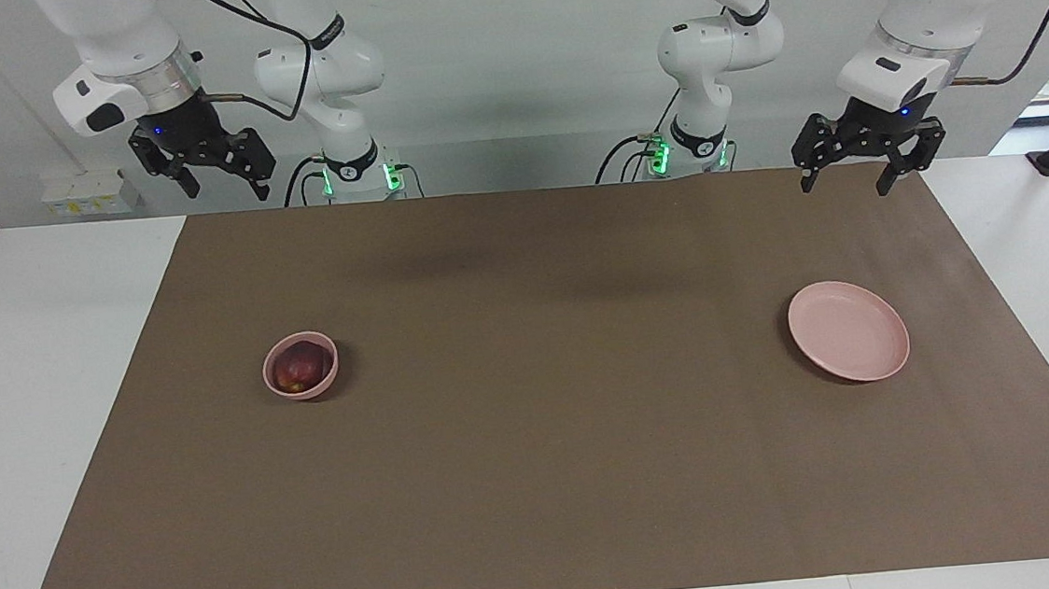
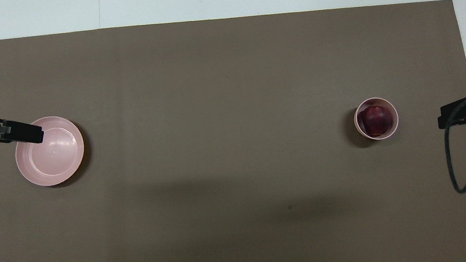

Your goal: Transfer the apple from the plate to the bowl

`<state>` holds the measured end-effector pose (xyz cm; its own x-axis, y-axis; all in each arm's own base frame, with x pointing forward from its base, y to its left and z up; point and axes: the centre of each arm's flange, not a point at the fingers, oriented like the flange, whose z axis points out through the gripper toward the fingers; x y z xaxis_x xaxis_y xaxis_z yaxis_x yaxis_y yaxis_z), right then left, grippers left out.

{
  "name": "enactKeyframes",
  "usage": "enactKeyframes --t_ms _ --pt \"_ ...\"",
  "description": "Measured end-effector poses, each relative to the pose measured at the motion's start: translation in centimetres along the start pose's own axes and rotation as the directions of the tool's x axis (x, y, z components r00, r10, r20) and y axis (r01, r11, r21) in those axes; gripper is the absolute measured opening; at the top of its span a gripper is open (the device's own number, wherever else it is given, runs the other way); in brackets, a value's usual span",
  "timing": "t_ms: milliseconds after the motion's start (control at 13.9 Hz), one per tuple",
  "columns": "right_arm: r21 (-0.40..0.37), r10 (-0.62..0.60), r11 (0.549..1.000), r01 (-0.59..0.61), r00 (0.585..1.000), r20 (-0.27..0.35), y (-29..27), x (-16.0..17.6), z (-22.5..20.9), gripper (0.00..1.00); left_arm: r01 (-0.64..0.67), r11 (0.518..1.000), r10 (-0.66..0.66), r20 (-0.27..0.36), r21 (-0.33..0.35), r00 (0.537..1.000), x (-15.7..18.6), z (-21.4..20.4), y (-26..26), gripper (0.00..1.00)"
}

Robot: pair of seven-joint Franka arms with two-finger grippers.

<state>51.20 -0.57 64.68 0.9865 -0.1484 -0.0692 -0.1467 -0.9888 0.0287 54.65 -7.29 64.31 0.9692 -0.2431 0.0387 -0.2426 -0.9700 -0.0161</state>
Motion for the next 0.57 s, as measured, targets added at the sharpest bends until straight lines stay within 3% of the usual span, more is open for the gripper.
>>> enactKeyframes --t_ms 574 --pt "0.000 0.000 1.000 0.000 1.000 0.001 0.00 -0.01 0.04 1.00 0.002 1.000 -0.002 -0.002 0.001 1.000 -0.15 -0.21 -0.07 1.00"
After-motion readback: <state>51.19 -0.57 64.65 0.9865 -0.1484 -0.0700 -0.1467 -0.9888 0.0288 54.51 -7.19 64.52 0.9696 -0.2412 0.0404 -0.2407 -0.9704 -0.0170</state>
